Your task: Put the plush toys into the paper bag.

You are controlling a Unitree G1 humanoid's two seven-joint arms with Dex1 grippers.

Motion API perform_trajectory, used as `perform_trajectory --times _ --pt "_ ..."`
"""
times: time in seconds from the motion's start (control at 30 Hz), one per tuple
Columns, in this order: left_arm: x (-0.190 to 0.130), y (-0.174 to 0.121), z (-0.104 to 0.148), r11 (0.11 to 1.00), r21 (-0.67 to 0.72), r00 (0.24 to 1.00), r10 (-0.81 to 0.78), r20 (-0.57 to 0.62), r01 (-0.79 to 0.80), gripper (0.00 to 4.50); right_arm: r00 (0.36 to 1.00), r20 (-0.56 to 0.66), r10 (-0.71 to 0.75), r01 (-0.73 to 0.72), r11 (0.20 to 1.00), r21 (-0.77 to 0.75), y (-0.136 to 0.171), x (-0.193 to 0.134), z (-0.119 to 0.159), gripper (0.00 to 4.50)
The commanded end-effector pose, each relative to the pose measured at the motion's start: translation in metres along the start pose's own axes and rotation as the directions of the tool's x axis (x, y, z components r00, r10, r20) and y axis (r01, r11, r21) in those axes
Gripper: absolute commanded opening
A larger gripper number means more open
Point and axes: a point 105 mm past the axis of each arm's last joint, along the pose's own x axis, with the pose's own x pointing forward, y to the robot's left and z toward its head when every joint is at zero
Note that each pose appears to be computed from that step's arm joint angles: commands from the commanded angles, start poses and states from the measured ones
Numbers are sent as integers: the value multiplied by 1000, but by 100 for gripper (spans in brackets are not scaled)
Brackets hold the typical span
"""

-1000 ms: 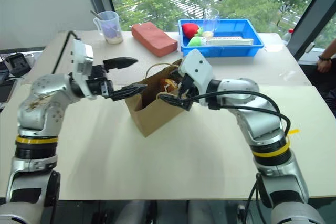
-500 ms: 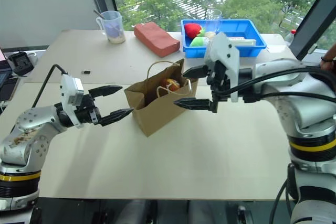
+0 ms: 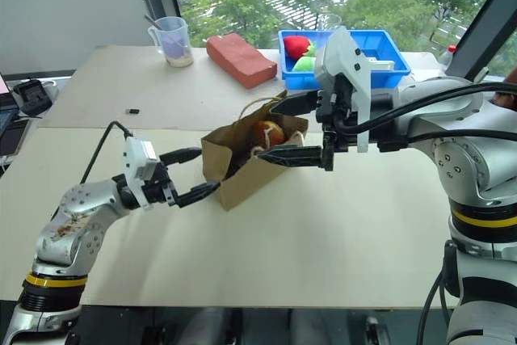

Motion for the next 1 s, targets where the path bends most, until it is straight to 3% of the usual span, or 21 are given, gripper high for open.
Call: perform_trajectory --times 0.03,0.4,1.0 --pt "-4 -6 14 998 30 998 -55 14 55 450 1000 -8 6 -6 999 -45 4 -1 5 447" --pt "-2 -10 11 995 58 997 -75 -14 76 450 999 -48 14 -17 998 -66 4 1 -2 447" --pt "32 -5 -2 987 82 989 136 60 -141 450 998 -60 14 -20 994 -106 6 1 3 447"
